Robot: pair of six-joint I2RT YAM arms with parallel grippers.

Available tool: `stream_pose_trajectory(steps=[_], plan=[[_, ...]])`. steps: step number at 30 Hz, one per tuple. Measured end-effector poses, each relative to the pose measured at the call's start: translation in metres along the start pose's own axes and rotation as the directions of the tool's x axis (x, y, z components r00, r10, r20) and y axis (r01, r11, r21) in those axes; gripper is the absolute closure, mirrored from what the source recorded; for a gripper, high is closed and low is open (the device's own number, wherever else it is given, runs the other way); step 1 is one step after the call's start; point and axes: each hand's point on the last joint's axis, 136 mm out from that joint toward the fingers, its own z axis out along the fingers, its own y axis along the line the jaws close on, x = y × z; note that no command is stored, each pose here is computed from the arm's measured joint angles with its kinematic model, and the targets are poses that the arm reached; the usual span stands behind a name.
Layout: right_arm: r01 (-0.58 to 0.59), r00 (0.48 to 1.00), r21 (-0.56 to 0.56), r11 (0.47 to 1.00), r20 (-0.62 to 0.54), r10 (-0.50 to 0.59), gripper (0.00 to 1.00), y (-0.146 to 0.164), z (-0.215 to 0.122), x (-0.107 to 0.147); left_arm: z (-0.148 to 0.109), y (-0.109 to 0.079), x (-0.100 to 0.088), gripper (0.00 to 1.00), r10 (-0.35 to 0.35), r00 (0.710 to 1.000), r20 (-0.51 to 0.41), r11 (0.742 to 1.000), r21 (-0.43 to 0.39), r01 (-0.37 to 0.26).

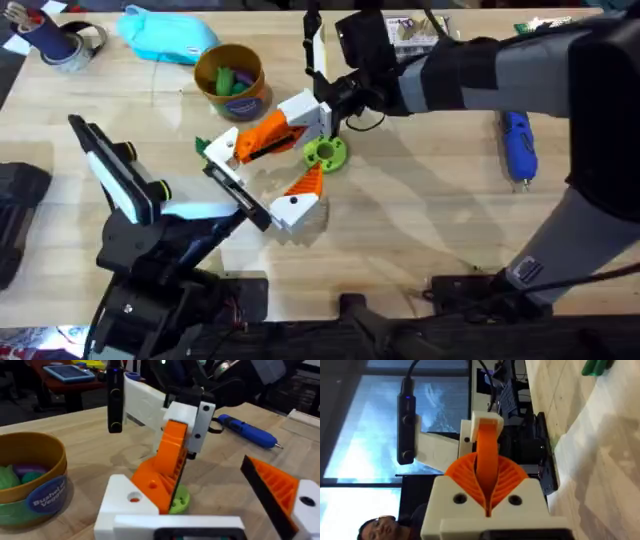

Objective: Pick up the gripper from the table and insert it into the empty holder that is missing its gripper. Then pick up a screw, insert it into the mounting hole, and use the screwdriver to tighten it. Finally, clean up the table by picking up the vegetable and placing it into the bucket.

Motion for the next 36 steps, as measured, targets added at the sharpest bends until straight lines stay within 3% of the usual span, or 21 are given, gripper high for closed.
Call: stream_pose_trajectory(steps=[7,26,36], plan=[[0.041,0.999,0.007,0.999,-0.025,-0.04,0.993,0.001,0.016,0.002,0.0,-0.003,0.0,0.006,0.001,1.0,-0.001,1.0,0.018,-0.001],[0.027,0.999,0.035,0.999,0.015,-0.028,0.993,-0.002,0.015,-0.007,0.0,-0.005,0.001,0.006,-0.012,1.0,-0.005,1.0,0.027,0.012],[0.025,0.999,0.046,0.999,0.03,-0.026,0.747,-0.004,0.015,-0.009,0.0,-0.008,0.001,0.006,-0.005,1.0,-0.004,0.999,0.044,0.006]])
